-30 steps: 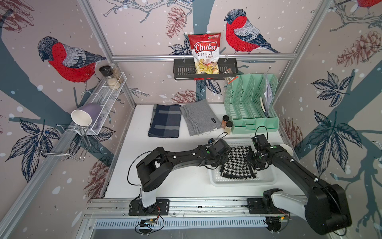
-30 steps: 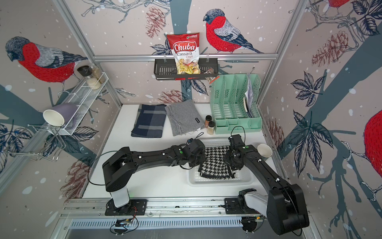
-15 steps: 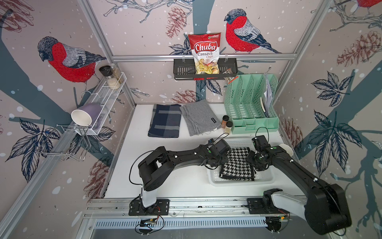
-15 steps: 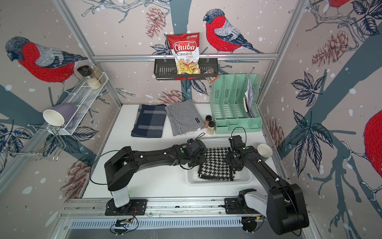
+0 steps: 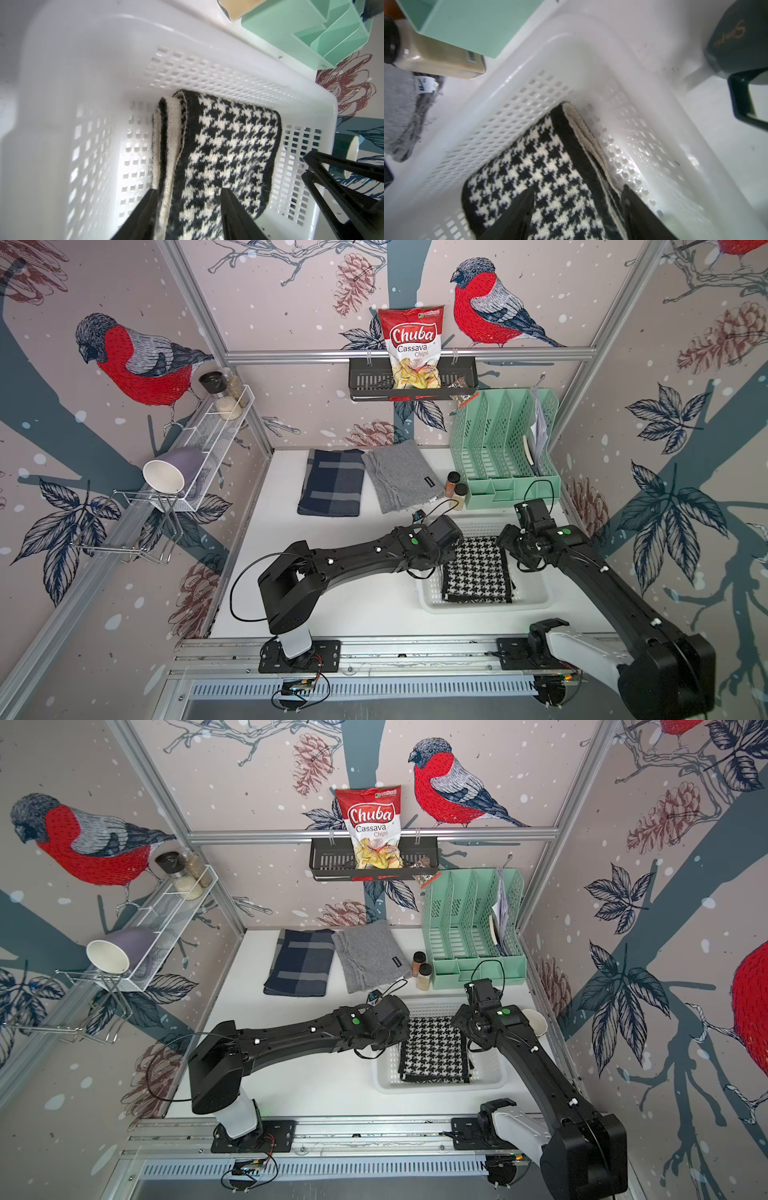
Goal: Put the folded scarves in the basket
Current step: Place the scarf in the basket, then move the scarf to the center of the board.
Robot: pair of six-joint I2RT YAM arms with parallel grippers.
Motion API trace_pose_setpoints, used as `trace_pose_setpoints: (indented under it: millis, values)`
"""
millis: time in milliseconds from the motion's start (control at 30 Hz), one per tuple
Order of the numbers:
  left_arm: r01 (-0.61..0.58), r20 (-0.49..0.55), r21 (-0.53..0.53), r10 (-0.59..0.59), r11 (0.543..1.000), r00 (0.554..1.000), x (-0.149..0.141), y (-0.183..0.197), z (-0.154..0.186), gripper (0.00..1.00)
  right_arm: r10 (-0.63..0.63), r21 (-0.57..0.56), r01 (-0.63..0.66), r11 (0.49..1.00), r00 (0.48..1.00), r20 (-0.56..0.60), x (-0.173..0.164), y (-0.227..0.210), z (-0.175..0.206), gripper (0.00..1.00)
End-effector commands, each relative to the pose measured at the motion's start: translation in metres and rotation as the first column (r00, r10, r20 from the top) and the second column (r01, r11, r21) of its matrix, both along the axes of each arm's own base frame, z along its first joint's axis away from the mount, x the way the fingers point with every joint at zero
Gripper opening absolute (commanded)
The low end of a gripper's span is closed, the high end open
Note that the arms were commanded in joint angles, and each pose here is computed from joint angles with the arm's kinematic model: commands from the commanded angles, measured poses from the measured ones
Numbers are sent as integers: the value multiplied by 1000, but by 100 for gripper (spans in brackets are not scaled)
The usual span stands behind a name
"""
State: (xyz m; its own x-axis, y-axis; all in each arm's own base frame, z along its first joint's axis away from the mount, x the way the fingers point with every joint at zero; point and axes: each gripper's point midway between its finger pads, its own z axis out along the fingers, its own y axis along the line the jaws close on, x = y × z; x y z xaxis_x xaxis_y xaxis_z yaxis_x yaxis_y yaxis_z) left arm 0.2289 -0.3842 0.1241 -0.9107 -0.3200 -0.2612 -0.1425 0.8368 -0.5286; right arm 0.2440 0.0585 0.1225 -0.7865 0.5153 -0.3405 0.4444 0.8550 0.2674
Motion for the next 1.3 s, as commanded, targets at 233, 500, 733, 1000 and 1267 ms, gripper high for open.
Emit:
trace_pose_setpoints:
  millis: [233, 500, 733, 1000, 1267]
  values:
    - [-49, 207, -13, 51, 999, 977, 23, 35, 73, 52, 72, 14, -77, 997, 976, 203, 15, 27, 66, 68]
    - [-199, 237, -31, 201, 979, 951, 69, 142, 95, 54, 246, 9, -262, 965, 917, 314, 29, 95, 101, 64]
    - [-413, 215, -15, 406, 911, 888, 113, 281, 71, 44, 333, 42, -369, 928, 877, 346, 37, 142, 107, 60]
    - [-639, 103, -3, 636, 769, 765, 147, 411, 9, 25, 374, 74, -421, 904, 863, 340, 41, 164, 100, 59]
    - [-727, -21, -30, 727, 686, 686, 171, 474, -49, 37, 374, 78, -421, 904, 865, 333, 42, 164, 95, 59]
